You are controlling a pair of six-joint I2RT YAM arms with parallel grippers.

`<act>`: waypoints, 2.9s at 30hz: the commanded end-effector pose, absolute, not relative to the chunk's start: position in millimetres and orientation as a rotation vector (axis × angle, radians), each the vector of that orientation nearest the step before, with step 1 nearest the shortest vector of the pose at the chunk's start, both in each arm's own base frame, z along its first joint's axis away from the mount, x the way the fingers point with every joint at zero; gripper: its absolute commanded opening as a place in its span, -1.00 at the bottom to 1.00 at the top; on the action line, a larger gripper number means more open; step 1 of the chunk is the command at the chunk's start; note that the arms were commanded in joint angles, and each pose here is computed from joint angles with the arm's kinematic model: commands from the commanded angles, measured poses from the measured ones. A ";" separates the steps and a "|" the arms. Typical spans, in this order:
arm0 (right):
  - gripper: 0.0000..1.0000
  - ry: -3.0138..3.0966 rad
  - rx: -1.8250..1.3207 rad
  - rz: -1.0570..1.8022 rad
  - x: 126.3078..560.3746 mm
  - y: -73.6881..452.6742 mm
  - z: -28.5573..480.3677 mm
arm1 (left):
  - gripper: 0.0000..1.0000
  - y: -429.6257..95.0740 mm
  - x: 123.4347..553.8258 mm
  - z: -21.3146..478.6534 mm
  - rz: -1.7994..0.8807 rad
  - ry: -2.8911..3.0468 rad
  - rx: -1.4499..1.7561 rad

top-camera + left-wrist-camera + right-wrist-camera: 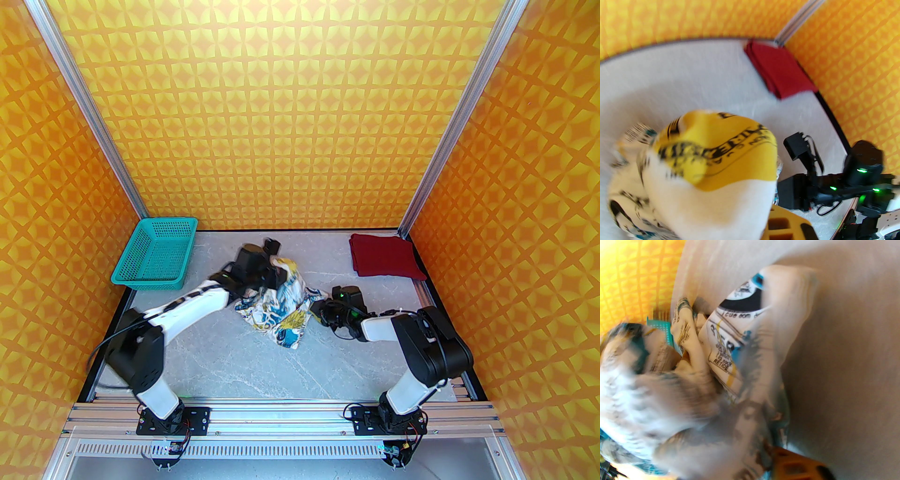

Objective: Fold and stack the mixed laundry pile

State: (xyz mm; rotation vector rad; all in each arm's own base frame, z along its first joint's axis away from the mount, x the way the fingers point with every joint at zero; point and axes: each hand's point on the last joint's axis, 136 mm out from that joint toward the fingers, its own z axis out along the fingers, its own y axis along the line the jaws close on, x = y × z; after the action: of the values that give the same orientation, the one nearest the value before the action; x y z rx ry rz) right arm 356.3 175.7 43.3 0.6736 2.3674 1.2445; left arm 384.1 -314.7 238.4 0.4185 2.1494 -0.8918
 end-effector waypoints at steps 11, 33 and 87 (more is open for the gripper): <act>-1.00 2.183 0.148 0.833 349.5 131.6 233.2 | -1.00 -244.7 274.1 419.3 -0.868 1.753 0.551; 0.15 2.504 0.356 0.712 351.3 76.2 127.2 | 0.48 -205.7 402.7 185.1 -0.752 2.357 0.067; -0.22 2.758 0.214 1.085 197.6 195.1 30.0 | -0.26 -227.8 247.2 57.9 -0.908 2.685 0.241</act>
State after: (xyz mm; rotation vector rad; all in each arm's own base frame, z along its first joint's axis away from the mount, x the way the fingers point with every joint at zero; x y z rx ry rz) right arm 189.5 189.5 26.8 0.2193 2.7922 1.0671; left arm 250.9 -220.9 59.7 0.2218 2.6910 -0.8651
